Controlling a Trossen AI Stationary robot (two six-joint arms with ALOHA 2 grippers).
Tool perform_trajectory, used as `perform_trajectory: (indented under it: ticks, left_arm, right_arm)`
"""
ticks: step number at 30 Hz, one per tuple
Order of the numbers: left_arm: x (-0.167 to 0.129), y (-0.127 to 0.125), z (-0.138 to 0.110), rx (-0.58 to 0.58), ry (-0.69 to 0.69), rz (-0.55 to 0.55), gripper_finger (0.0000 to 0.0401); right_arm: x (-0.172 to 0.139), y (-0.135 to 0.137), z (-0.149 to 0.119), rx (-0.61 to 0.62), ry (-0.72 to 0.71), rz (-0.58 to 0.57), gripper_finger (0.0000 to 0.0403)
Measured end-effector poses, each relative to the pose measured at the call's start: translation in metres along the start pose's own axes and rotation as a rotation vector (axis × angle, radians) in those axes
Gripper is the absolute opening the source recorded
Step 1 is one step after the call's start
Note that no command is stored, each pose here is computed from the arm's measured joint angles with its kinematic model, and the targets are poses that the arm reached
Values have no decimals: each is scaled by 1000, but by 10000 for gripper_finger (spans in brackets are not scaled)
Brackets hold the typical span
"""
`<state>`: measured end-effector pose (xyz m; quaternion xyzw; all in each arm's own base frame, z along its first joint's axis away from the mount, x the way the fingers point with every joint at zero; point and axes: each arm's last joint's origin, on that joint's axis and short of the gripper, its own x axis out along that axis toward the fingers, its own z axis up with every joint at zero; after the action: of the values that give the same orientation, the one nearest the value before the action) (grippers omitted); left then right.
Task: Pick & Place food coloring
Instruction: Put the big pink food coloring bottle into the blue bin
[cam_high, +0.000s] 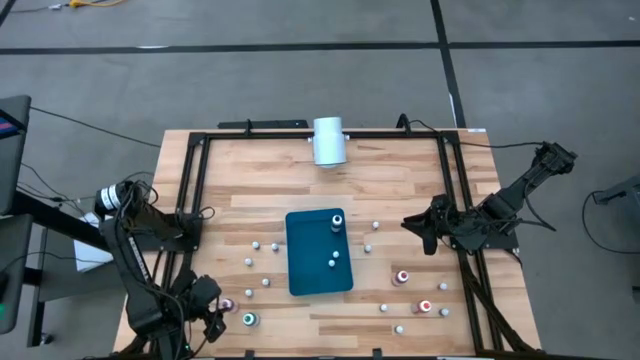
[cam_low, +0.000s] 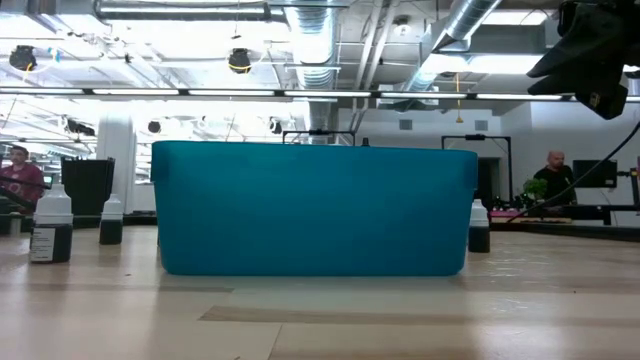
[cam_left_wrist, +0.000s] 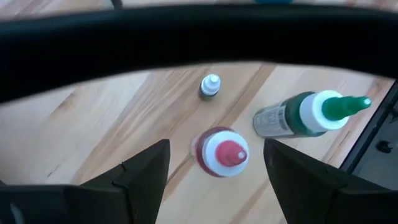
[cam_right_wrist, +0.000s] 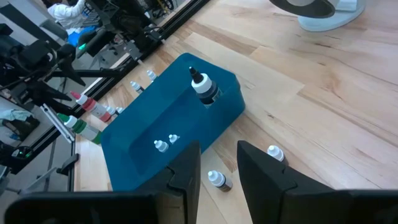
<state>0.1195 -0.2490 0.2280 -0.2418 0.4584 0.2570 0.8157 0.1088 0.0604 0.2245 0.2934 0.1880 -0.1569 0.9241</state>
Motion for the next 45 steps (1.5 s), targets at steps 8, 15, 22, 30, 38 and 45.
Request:
perform_trajectory:
  ticks: [8, 15, 22, 30, 38, 45]
  left_arm:
    - [8, 2, -3, -10, -19, -16, 252]
    - [13, 3, -5, -32, -46, -28, 252]
    - [12, 5, -6, -4, -49, -17, 251]
    - [24, 2, -17, 2, -83, 24, 239]
    - [33, 0, -23, -20, -96, 44, 238]
    - [33, 1, -24, -16, -73, 58, 238]
  right_arm:
    - [0, 0, 0, 0, 0, 0, 95]
    - [0, 0, 0, 1, 0, 0, 95]
    - [0, 0, 0, 3, -1, 0, 95]
    - [0, 0, 0, 19, -1, 0, 95]
    - [0, 0, 0, 27, 0, 0, 95]
    - [0, 1, 0, 32, 0, 6, 95]
